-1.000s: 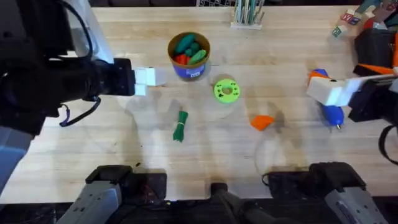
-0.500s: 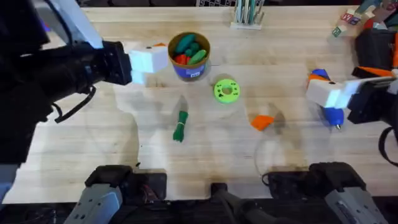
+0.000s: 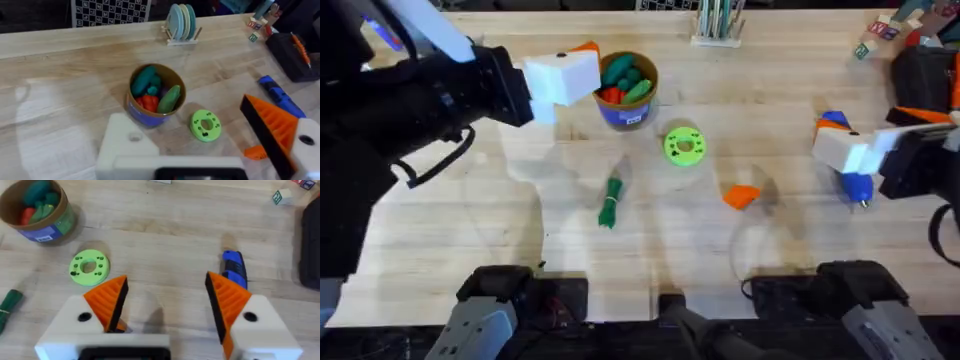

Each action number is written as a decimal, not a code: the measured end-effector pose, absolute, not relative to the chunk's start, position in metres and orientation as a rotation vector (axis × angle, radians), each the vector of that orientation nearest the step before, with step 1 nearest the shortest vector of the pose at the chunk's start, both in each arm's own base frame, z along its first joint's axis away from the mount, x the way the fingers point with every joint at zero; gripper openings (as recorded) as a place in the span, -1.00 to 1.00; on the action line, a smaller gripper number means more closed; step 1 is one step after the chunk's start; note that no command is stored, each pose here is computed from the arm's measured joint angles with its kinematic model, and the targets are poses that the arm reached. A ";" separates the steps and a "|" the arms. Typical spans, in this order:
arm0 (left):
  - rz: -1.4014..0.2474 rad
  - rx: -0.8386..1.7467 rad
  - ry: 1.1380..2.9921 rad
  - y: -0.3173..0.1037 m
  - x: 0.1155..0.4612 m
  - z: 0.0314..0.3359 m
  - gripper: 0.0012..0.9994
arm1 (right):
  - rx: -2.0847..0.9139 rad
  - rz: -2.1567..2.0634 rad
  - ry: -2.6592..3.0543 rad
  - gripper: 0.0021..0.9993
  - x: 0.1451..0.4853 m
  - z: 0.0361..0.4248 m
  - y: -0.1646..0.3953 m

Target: Pick up the gripper from the table and insert it into the empty holder that is missing its gripper. Then pick up a screw, insert it into the mounting hole, and use the screwdriver to tighten it. Finally, clean up the table by picking up the vegetable and placing it into the bucket.

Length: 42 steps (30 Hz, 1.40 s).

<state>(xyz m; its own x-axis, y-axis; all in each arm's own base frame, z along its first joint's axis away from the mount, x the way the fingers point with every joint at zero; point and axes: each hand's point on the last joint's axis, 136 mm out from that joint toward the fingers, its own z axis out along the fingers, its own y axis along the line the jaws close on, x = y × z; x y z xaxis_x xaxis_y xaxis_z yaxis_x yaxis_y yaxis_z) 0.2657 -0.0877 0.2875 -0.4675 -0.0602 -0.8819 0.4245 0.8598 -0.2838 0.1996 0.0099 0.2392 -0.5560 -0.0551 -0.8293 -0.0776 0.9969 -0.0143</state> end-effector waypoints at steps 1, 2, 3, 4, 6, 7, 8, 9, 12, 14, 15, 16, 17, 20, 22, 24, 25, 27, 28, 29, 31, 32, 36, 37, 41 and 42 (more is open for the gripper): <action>-0.585 0.257 1.999 -0.087 0.265 0.285 0.97 | -0.092 0.029 2.161 0.87 0.200 0.239 0.010; -0.584 0.244 2.012 -0.086 0.264 0.282 0.97 | -0.092 0.029 2.162 0.87 0.200 0.239 0.010; -0.578 0.236 2.017 -0.085 0.265 0.281 0.97 | -0.092 0.029 2.162 0.87 0.200 0.239 0.010; -0.571 0.232 2.015 -0.084 0.265 0.282 0.97 | -0.092 0.029 2.161 0.87 0.200 0.239 0.010; -0.559 0.239 1.999 -0.083 0.268 0.285 0.98 | -0.092 0.029 2.161 0.87 0.200 0.239 0.010; -0.552 0.246 1.990 -0.083 0.271 0.286 0.97 | -0.092 0.029 2.162 0.87 0.200 0.239 0.010; -0.545 0.256 1.983 -0.083 0.273 0.287 0.97 | -0.092 0.029 2.161 0.87 0.200 0.239 0.010; -0.541 0.262 1.979 -0.083 0.275 0.287 0.97 | -0.092 0.029 2.162 0.87 0.200 0.239 0.010; -0.531 0.300 1.967 -0.087 0.276 0.286 0.97 | -0.092 0.029 2.162 0.87 0.200 0.239 0.010; -0.519 0.328 1.928 -0.089 0.270 0.288 0.97 | -0.092 0.029 2.161 0.87 0.200 0.239 0.010; -0.512 0.341 1.903 -0.090 0.265 0.289 0.97 | -0.092 0.029 2.162 0.87 0.200 0.239 0.010; -0.485 0.375 1.794 -0.091 0.243 0.294 0.97 | -0.092 0.029 2.162 0.87 0.200 0.239 0.010; -0.475 0.388 1.746 -0.092 0.234 0.297 0.97 | -0.092 0.029 2.162 0.87 0.200 0.239 0.010; -0.451 0.406 1.631 -0.092 0.215 0.296 0.97 | -0.092 0.029 2.162 0.87 0.200 0.239 0.010; -0.446 0.406 1.581 -0.092 0.211 0.287 0.98 | -0.092 0.029 2.162 0.87 0.200 0.239 0.010; -0.447 0.400 1.546 -0.092 0.213 0.276 0.97 | -0.092 0.029 2.162 0.87 0.200 0.239 0.010; -0.449 0.397 1.531 -0.092 0.215 0.269 0.97 | -0.092 0.029 2.162 0.87 0.200 0.239 0.010; -0.456 0.390 1.496 -0.092 0.219 0.254 0.97 | -0.092 0.029 2.162 0.87 0.200 0.239 0.010; -0.462 0.387 1.477 -0.093 0.220 0.248 0.97 | -0.092 0.029 2.162 0.87 0.200 0.239 0.010; -0.466 0.388 1.458 -0.094 0.221 0.242 0.97 | -0.092 0.029 2.162 0.87 0.200 0.239 0.010; -0.482 0.385 1.415 -0.096 0.220 0.232 0.97 | -0.092 0.029 2.162 0.87 0.200 0.239 0.010; -0.491 0.383 1.397 -0.097 0.219 0.227 0.98 | -0.092 0.029 2.162 0.87 0.200 0.239 0.010; -0.546 0.365 1.400 -0.101 0.216 0.212 0.97 | -0.092 0.029 2.162 0.87 0.200 0.239 0.010; -0.551 0.365 1.396 -0.102 0.215 0.214 0.97 | -0.092 0.029 2.161 0.86 0.200 0.239 0.010; -0.600 0.360 1.476 -0.108 0.214 0.196 0.97 | -0.092 0.029 2.162 0.87 0.200 0.239 0.010; -0.614 0.359 1.508 -0.110 0.214 0.189 0.97 | -0.092 0.029 2.162 0.87 0.200 0.239 0.010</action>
